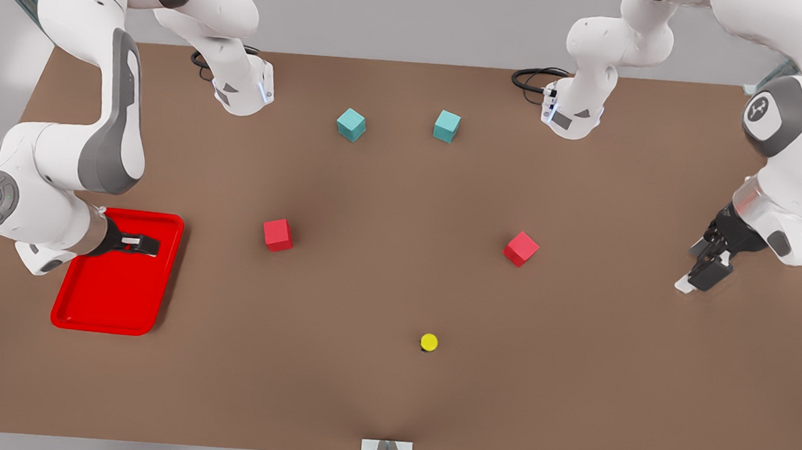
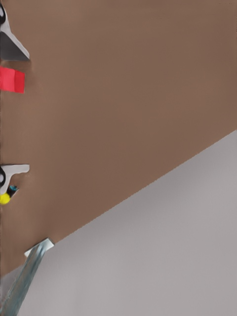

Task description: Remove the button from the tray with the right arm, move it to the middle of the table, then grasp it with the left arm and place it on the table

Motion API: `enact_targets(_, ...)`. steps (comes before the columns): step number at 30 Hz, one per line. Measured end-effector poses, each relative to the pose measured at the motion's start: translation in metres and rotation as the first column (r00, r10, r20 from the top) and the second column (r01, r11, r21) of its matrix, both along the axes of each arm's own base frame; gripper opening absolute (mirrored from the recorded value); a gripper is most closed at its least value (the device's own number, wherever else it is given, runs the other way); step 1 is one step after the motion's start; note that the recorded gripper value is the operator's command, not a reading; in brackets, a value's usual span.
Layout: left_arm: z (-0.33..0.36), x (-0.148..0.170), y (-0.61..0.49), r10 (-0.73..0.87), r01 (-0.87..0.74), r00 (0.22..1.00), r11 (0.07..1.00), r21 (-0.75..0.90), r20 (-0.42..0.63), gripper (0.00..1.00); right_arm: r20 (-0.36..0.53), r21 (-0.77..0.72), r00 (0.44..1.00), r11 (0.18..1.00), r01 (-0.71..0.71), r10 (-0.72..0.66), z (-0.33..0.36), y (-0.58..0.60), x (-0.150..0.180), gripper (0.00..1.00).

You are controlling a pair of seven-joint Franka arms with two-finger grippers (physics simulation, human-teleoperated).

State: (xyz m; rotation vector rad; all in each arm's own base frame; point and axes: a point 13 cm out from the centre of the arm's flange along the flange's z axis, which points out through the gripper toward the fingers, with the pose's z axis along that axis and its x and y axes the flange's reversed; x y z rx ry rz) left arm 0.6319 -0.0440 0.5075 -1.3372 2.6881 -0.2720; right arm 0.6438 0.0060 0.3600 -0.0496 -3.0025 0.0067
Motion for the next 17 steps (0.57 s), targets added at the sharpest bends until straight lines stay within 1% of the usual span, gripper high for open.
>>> enact_targets(1, -0.011, -0.016, -0.006, -0.066, 0.067, 0.997, 0.998, 0.019, -0.045, 1.0, 0.0, 0.0, 1.0, 1.0, -0.001, 0.001, 0.0, 0.001, 0.0, 1.0)
enact_targets(2, -0.023, -0.022, -0.014, -0.131, 0.134, 0.988, 0.991, 0.03, -0.081, 1.0, 0.0, 0.0, 1.0, 1.0, 0.0, 0.0, 0.0, 0.001, 0.0, 1.0)
enact_targets(4, -0.039, -0.027, -0.03, -0.248, 0.255, 0.96, 0.966, 0.04, -0.132, 1.0, 0.0, 0.0, 1.0, 1.0, 0.0, 0.0, 0.0, 0.001, 0.0, 1.0)
enact_targets(6, -0.045, -0.031, -0.035, -0.335, 0.345, 0.929, 0.938, 0.044, -0.158, 1.0, -0.001, 0.0, 1.0, 1.0, -0.001, 0.001, -0.001, 0.002, 0.0, 1.0)
enact_targets(12, -0.051, -0.039, -0.026, -0.497, 0.513, 0.846, 0.857, 0.039, -0.193, 1.0, -0.001, 0.0, 1.0, 1.0, 0.0, 0.0, -0.001, 0.002, 0.0, 1.0)
enact_targets(17, -0.054, -0.042, -0.03, -0.599, 0.616, 0.775, 0.787, 0.031, -0.2, 1.0, 0.002, 0.001, 1.0, 1.0, 0.005, -0.005, 0.0, -0.001, 0.001, 1.0)
